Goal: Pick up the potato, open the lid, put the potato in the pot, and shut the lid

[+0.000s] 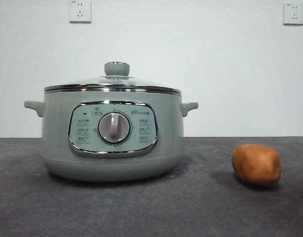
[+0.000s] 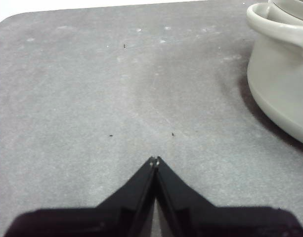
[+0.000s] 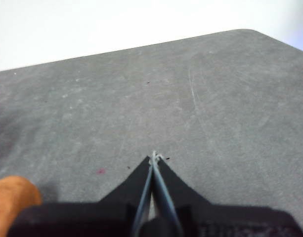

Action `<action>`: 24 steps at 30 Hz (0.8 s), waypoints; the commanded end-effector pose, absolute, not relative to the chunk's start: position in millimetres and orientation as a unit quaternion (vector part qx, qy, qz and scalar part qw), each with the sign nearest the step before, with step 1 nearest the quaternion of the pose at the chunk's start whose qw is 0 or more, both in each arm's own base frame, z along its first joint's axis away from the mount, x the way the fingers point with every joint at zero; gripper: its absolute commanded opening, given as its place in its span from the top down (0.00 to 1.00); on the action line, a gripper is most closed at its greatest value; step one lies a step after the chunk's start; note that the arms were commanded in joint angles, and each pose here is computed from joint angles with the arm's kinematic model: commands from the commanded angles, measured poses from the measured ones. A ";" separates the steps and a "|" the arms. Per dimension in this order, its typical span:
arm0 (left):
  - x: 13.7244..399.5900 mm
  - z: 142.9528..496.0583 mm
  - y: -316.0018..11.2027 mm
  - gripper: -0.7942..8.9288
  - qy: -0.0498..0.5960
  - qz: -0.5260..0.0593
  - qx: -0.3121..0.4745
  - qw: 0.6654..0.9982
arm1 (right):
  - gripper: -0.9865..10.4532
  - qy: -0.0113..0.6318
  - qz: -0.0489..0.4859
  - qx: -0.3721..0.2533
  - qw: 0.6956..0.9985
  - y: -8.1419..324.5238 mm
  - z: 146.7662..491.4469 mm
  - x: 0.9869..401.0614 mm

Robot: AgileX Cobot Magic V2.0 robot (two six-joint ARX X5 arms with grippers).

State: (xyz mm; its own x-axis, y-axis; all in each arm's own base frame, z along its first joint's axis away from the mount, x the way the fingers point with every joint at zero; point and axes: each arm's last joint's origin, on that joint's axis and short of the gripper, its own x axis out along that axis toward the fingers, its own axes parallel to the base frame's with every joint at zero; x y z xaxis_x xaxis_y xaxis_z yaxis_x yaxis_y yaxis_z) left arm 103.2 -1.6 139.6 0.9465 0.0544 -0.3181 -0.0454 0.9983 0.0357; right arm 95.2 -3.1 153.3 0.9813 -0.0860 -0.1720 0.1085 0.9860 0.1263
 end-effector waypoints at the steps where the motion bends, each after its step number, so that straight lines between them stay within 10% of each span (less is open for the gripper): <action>1: 103.4 137.5 -2.2 0.92 0.162 0.017 -0.011 0.987 | 0.91 0.079 -0.047 0.104 0.990 -2.8 151.5 95.9; 24: 115.7 230.1 -15.8 0.83 0.147 -0.205 -0.073 0.965 | 0.91 0.083 0.215 0.179 0.956 12.3 233.2 95.4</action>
State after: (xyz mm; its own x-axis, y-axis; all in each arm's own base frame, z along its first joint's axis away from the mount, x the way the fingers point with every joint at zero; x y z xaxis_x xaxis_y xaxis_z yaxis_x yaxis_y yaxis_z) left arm 114.7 -15.4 228.5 0.8808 -0.4014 -0.2511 0.3610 0.9125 -0.1924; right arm 94.7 11.7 229.3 0.9019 0.4241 -0.0823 -0.3675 0.8533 0.3700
